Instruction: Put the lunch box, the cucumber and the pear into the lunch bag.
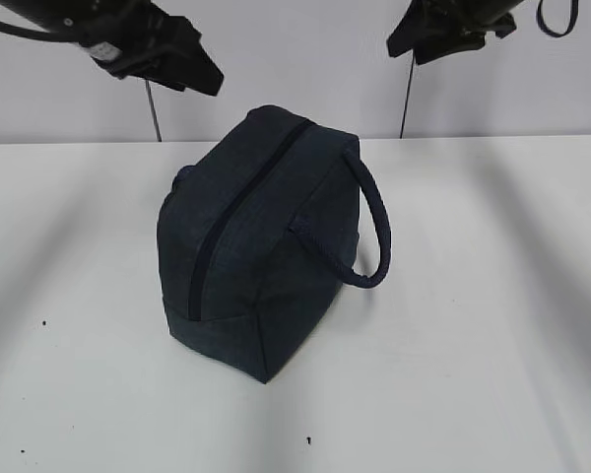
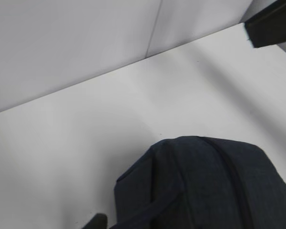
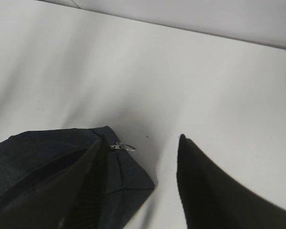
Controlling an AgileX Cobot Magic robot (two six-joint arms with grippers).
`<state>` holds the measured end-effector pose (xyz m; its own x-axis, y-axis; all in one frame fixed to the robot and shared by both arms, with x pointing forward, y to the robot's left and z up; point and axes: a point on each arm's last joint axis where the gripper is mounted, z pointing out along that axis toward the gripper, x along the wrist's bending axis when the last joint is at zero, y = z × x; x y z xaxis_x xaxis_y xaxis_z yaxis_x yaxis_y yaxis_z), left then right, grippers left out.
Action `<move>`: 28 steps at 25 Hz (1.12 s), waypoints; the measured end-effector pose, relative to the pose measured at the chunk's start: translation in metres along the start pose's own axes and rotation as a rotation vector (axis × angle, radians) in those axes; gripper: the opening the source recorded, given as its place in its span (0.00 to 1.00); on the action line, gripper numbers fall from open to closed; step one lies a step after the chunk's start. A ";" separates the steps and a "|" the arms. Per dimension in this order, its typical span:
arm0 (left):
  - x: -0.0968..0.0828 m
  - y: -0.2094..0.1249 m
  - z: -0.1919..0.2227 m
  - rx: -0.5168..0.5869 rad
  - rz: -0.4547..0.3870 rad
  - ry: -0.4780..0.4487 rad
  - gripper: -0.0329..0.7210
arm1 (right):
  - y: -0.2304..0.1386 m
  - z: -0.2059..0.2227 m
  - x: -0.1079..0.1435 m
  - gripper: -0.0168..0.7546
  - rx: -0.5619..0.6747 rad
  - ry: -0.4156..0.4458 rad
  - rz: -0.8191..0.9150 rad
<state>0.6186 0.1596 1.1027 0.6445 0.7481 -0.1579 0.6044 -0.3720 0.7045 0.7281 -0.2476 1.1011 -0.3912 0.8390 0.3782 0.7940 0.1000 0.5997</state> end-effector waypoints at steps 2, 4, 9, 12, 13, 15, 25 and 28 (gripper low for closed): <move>-0.001 0.002 -0.019 0.009 0.002 0.068 0.51 | 0.004 -0.022 0.008 0.51 -0.018 -0.061 -0.017; -0.001 0.002 -0.037 0.016 0.011 0.130 0.51 | 0.008 -0.046 0.018 0.51 -0.049 -0.110 -0.033; -0.010 0.004 -0.083 0.004 0.011 0.258 0.51 | 0.012 -0.115 0.052 0.51 -0.153 -0.217 -0.090; -0.018 0.002 -0.110 -0.011 -0.040 0.309 0.51 | 0.008 -0.154 0.072 0.51 -0.209 -0.273 -0.121; -0.020 0.001 -0.118 -0.008 -0.053 0.320 0.51 | 0.005 -0.164 0.078 0.51 -0.223 -0.290 -0.129; -0.027 -0.002 -0.134 -0.011 -0.063 0.333 0.51 | -0.002 -0.187 0.090 0.51 -0.250 -0.320 -0.141; -0.052 -0.021 -0.192 0.008 -0.164 0.394 0.51 | -0.086 -0.258 0.135 0.51 -0.239 -0.411 -0.131; -0.059 -0.029 -0.205 0.021 -0.199 0.397 0.51 | -0.119 -0.268 0.143 0.51 -0.220 -0.426 -0.121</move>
<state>0.4666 0.2388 1.2336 0.2868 0.9580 -0.0082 0.7109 -0.2071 0.6722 0.4531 -0.2826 1.2732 -0.2134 0.9770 0.0024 0.6197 0.1334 0.7734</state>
